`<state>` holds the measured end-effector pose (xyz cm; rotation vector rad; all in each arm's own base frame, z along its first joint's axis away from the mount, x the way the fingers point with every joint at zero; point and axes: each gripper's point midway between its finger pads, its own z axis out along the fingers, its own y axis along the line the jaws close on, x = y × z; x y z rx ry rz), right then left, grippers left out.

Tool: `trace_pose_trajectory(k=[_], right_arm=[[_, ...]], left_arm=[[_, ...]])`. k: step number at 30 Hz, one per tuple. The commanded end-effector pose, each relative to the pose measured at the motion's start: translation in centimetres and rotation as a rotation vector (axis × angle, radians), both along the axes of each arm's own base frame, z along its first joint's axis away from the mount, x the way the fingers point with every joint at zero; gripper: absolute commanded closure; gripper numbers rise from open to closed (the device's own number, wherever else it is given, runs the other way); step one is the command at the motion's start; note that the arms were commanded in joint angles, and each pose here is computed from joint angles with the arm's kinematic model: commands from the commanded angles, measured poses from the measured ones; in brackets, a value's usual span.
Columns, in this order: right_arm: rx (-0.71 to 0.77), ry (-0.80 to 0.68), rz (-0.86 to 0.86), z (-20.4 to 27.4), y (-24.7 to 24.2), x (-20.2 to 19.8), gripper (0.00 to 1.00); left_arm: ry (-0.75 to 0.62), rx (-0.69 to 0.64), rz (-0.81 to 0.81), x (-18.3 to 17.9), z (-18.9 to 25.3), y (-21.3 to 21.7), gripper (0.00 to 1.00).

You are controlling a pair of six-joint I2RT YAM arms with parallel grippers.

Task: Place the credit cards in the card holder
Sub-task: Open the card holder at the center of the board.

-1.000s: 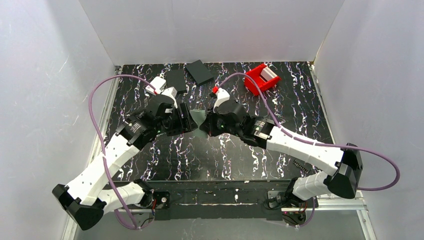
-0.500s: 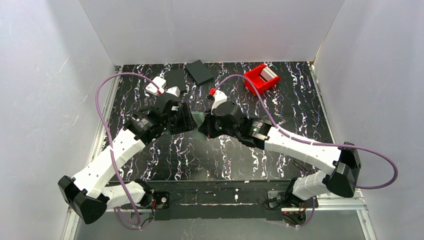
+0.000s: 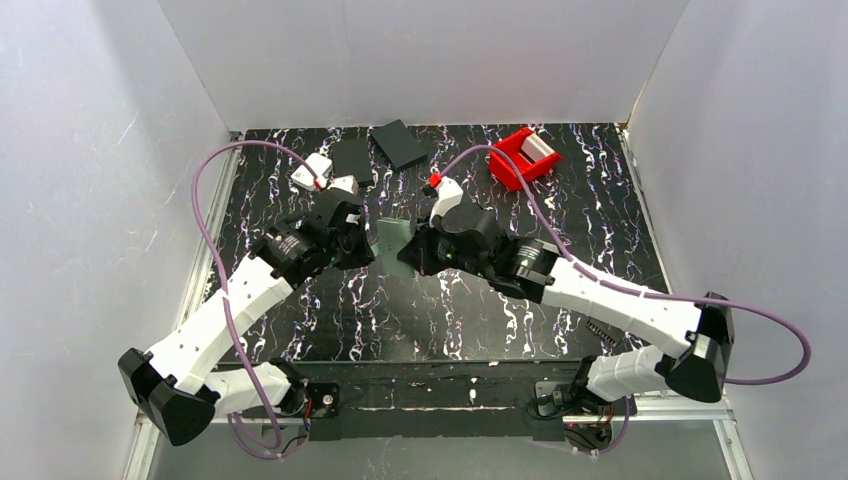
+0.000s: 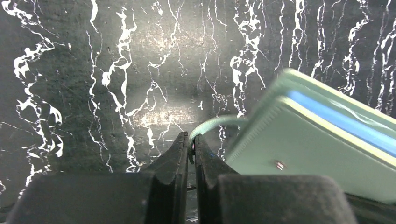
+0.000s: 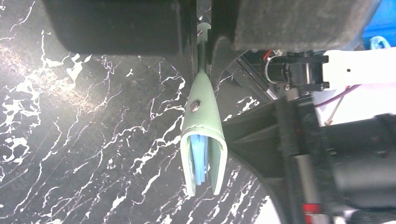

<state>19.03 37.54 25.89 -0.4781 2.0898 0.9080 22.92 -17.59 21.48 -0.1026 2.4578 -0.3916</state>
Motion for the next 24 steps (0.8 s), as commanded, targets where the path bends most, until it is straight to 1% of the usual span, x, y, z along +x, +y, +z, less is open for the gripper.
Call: trace_pose_trajectory(k=[1,4,7,10,11,13,17,19,21,22,24], right_arm=[[0.134,-0.081,-0.025,4.8,-0.6,0.2,0.99],[0.109,-0.103,0.004,4.5,-1.2,0.3,0.99],[0.135,-0.074,0.161,4.2,-1.4,-0.6,0.99],[0.294,0.002,0.335,5.2,-2.6,-0.5,0.99],[0.364,-0.009,0.396,6.3,-2.7,-0.8,0.99],[0.415,0.003,0.467,6.9,-3.0,-1.6,0.99],[0.432,0.023,0.532,7.0,-2.8,-2.4,0.99],[0.448,0.032,0.549,7.2,-2.8,-2.6,0.99],[0.449,0.035,0.556,7.1,-2.8,-2.8,0.99],[0.448,0.038,0.563,7.1,-2.8,-2.9,0.99],[0.443,0.049,0.571,6.7,-2.8,-2.9,0.99]], left_arm=[[-0.005,0.109,0.005,-0.1,0.0,2.2,1.0],[-0.033,0.074,-0.03,-0.6,0.6,2.2,1.0],[-0.056,-0.047,-0.153,-1.8,1.8,0.5,1.0],[-0.085,-0.139,-0.235,-3.1,3.2,-0.4,1.0],[-0.089,-0.179,-0.273,-3.6,3.6,-1.0,1.0],[-0.087,-0.25,-0.34,-4.5,4.4,-2.1,1.0],[-0.063,-0.342,-0.408,-5.5,4.8,-3.7,0.84],[-0.05,-0.345,-0.411,-5.6,4.4,-3.8,0.81],[-0.046,-0.342,-0.42,-5.8,4.3,-3.8,0.81],[-0.051,-0.338,-0.422,-5.8,4.3,-3.7,0.84],[-0.063,-0.314,-0.418,-5.8,4.4,-3.2,0.93]])
